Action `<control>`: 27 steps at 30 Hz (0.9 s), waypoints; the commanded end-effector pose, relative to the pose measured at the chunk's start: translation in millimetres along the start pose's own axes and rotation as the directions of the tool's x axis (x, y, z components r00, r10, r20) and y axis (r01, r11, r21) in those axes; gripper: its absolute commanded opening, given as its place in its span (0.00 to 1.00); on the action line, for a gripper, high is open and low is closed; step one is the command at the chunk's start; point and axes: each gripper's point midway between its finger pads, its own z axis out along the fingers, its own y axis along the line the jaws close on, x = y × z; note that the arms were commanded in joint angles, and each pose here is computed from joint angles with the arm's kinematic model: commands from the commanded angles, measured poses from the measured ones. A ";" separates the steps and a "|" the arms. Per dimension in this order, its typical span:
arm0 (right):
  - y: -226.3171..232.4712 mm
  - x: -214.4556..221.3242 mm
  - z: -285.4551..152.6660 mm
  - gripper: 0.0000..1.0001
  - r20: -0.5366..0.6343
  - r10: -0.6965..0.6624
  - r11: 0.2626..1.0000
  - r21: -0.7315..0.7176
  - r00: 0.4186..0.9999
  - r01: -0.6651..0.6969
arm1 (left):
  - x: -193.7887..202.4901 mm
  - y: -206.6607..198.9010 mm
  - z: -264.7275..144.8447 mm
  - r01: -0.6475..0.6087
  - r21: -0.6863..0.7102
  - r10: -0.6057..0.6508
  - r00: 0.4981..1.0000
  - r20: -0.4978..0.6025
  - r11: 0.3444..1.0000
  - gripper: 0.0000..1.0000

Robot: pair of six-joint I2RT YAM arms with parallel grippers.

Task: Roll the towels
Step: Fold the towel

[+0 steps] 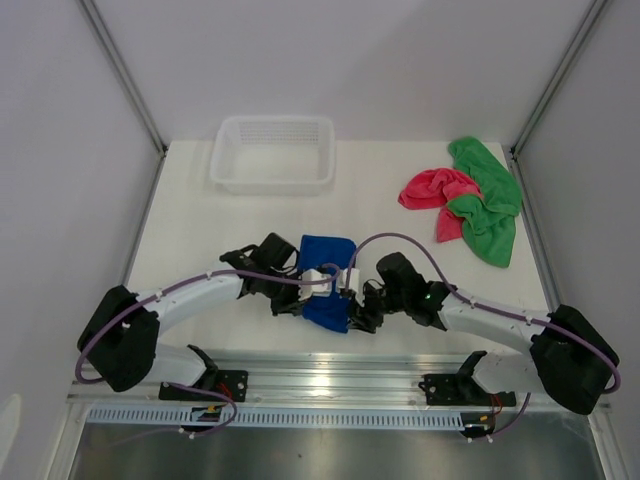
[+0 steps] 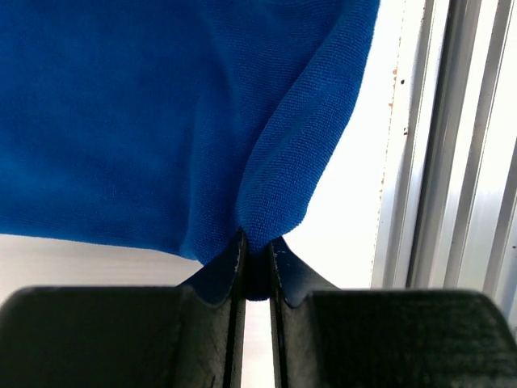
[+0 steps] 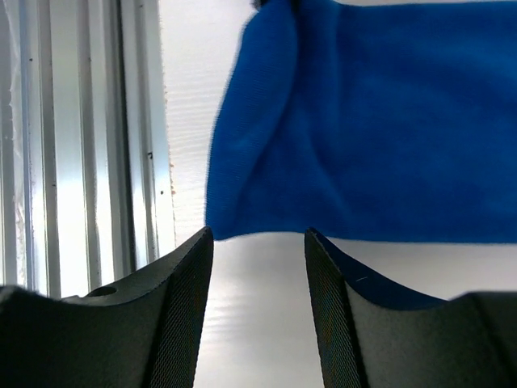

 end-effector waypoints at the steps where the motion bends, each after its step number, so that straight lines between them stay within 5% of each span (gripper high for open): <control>1: -9.5 -21.2 12.3 0.53 0.049 -0.103 0.993 0.068 0.993 0.100 | -18.3 1.7 -7.3 0.034 0.066 -0.039 0.997 0.070 0.997 0.14; 11: -11.0 -15.2 43.6 0.53 0.079 0.022 0.998 0.059 0.997 -0.026 | -14.6 13.4 -11.1 0.133 0.077 -0.139 0.987 0.081 0.988 0.14; 20: 15.9 -23.5 28.9 0.53 0.097 0.053 0.998 -0.045 0.994 -0.049 | -14.4 22.2 -13.8 0.160 0.057 -0.164 0.982 0.088 0.986 0.14; 27: 10.5 -15.4 33.7 0.53 0.101 0.073 0.997 0.017 0.992 -0.075 | -12.9 21.1 -13.3 0.158 0.061 -0.163 0.983 0.086 0.986 0.14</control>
